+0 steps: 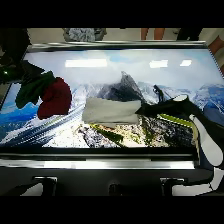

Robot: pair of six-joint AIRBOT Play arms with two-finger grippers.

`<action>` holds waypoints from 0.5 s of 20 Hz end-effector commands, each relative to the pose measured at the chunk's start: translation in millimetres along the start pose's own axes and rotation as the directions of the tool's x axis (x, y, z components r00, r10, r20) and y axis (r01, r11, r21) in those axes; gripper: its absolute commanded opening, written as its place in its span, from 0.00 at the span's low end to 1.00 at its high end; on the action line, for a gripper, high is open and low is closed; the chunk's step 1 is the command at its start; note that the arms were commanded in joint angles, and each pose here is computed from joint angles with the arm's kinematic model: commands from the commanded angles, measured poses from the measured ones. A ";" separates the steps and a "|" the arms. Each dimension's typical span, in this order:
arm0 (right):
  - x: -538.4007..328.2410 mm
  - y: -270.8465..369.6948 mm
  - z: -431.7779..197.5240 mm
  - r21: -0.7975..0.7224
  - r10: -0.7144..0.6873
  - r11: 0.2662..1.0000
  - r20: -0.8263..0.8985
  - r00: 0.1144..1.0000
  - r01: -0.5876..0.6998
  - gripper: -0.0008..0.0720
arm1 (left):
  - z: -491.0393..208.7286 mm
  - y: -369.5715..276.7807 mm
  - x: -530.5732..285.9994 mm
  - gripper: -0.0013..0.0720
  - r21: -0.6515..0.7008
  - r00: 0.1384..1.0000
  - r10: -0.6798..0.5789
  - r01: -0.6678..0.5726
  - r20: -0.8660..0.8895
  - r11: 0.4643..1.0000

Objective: Fold the shirts.

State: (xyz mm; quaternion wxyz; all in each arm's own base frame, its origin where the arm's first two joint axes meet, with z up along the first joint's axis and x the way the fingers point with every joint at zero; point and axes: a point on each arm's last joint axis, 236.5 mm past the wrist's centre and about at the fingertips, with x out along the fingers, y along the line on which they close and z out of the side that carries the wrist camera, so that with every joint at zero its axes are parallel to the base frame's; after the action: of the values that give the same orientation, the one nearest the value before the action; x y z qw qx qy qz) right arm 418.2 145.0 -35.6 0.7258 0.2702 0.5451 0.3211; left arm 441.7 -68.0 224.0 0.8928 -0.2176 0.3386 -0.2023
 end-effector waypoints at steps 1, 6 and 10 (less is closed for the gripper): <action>-77.0 17.6 42.4 -0.122 -0.003 0.992 0.107 0.994 0.016 0.07 | -0.3 -1.1 1.5 0.06 0.003 1.000 -0.002 0.002 -0.001 1.000; -272.0 -33.8 72.3 0.085 -0.356 0.933 0.360 0.862 0.349 0.07 | -0.8 -1.0 1.6 0.06 0.022 1.000 -0.002 0.002 -0.002 1.000; -373.3 -55.0 57.5 0.243 -0.462 0.887 0.482 0.744 0.393 0.07 | -0.8 -1.1 1.6 0.06 0.028 1.000 -0.002 0.002 -0.002 1.000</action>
State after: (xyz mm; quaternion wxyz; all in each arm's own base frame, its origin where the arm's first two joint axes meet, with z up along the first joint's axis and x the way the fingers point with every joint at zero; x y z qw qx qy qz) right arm 437.1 -113.1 138.3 0.8701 0.2428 0.4160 0.1047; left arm 442.1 -69.7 223.3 0.8944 -0.2089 0.3372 -0.2067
